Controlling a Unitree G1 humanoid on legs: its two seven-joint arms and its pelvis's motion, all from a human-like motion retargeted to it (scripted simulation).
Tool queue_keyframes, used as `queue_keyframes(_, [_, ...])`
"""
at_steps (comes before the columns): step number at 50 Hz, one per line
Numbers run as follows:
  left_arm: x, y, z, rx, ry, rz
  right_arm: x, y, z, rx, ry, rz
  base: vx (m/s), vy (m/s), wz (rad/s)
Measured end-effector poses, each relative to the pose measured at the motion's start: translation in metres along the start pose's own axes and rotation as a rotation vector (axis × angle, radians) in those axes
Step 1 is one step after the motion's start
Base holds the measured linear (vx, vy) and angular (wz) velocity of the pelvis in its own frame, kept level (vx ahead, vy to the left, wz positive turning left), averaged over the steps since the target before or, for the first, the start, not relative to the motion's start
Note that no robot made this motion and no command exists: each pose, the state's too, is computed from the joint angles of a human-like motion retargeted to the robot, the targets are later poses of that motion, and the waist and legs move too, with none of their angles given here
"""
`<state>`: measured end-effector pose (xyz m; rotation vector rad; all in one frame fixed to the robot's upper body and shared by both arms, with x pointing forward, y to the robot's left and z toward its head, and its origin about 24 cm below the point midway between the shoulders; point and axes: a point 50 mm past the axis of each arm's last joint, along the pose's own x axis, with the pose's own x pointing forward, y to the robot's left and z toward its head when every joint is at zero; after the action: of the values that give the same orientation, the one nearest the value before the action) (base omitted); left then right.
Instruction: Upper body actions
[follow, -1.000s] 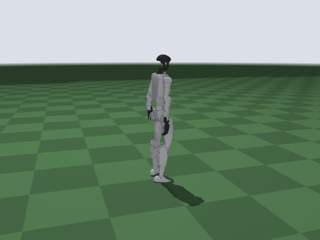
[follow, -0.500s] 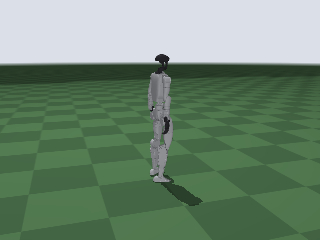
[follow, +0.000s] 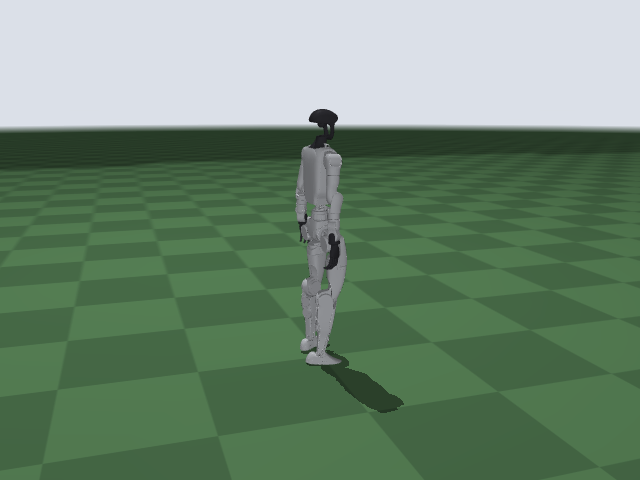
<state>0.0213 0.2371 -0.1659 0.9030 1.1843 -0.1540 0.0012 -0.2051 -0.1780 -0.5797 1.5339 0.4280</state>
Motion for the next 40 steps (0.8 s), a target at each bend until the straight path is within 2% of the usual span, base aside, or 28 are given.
queue_keyframes(12, [-0.003, -0.014, -0.007, -0.11, 0.101, -0.216, 0.0, 0.0, 0.005, -0.002, -0.012, 0.004, 0.0, 0.0, 0.0])
queue_keyframes(20, [-0.007, -0.021, -0.015, -0.155, 0.173, -0.234, 0.0, 0.0, 0.004, -0.002, -0.01, -0.002, 0.0, 0.0, 0.0])
queue_keyframes(32, [-0.013, -0.036, -0.017, -0.491, 0.298, -0.337, 0.0, 0.0, 0.001, 0.007, 0.006, -0.003, 0.0, 0.0, -0.03])
queue_keyframes(40, [-0.014, -0.039, -0.017, -0.572, 0.327, -0.361, 0.0, -0.001, 0.005, -0.008, -0.007, -0.001, 0.0, 0.0, 0.0])
